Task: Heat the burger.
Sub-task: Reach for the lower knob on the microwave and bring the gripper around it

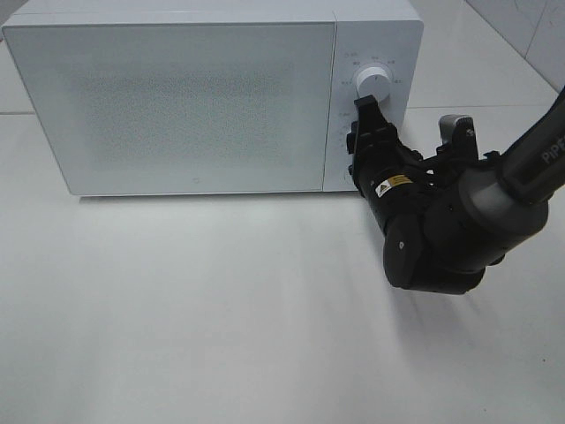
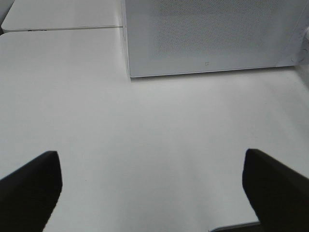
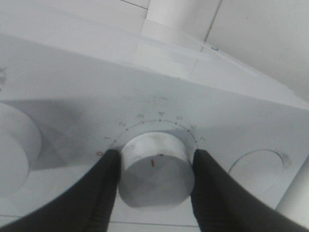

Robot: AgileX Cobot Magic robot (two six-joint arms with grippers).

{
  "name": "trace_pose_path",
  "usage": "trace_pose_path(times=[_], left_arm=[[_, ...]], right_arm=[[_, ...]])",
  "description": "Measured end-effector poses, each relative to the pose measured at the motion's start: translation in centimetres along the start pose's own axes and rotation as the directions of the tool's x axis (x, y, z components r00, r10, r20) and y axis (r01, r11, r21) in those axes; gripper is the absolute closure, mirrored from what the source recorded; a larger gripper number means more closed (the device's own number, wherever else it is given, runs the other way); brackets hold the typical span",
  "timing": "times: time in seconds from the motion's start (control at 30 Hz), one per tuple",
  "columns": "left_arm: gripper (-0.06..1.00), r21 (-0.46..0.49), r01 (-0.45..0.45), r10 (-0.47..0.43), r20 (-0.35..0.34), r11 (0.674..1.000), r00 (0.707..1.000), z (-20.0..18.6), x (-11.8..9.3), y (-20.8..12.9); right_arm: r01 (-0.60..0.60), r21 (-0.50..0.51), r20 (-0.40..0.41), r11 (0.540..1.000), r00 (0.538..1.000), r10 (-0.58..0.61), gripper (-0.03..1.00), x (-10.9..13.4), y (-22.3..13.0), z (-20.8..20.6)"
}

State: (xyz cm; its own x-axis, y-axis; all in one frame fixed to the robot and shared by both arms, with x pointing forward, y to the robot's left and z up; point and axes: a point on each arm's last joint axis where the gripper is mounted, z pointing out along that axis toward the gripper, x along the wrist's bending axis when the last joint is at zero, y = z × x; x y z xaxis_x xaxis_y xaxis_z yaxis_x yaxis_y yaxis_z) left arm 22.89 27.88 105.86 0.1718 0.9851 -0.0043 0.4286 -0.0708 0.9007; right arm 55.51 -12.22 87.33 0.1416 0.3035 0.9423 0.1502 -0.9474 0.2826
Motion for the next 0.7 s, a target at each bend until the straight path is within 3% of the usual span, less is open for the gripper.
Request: trace_pose_path(times=[0.03, 0.07, 0.1, 0.33, 0.7], left_arm=[[0.01, 0.0, 0.0, 0.0, 0.0, 1.0, 1.0, 0.0, 0.0, 0.0], [0.01, 0.0, 0.0, 0.0, 0.0, 1.0, 1.0, 0.0, 0.0, 0.0], [0.01, 0.0, 0.0, 0.0, 0.0, 1.0, 1.0, 0.0, 0.0, 0.0], [0.01, 0.0, 0.0, 0.0, 0.0, 1.0, 1.0, 0.0, 0.0, 0.0], [0.01, 0.0, 0.0, 0.0, 0.0, 1.0, 1.0, 0.0, 0.0, 0.0]], right_arm=[[-0.094, 0.0, -0.001, 0.996, 0.996, 0.094, 0.55, 0.01, 0.0, 0.0], [-0.094, 0.0, -0.001, 0.996, 0.996, 0.094, 0.55, 0.01, 0.0, 0.0], [-0.174, 0.0, -0.002, 0.985, 0.985, 0.174, 0.55, -0.01, 0.0, 0.0], [-0.348, 0.0, -0.002, 0.938, 0.938, 0.348, 0.55, -0.01, 0.0, 0.0], [-0.392, 0.0, -0.002, 0.92, 0.92, 0.392, 0.55, -0.01, 0.0, 0.0]])
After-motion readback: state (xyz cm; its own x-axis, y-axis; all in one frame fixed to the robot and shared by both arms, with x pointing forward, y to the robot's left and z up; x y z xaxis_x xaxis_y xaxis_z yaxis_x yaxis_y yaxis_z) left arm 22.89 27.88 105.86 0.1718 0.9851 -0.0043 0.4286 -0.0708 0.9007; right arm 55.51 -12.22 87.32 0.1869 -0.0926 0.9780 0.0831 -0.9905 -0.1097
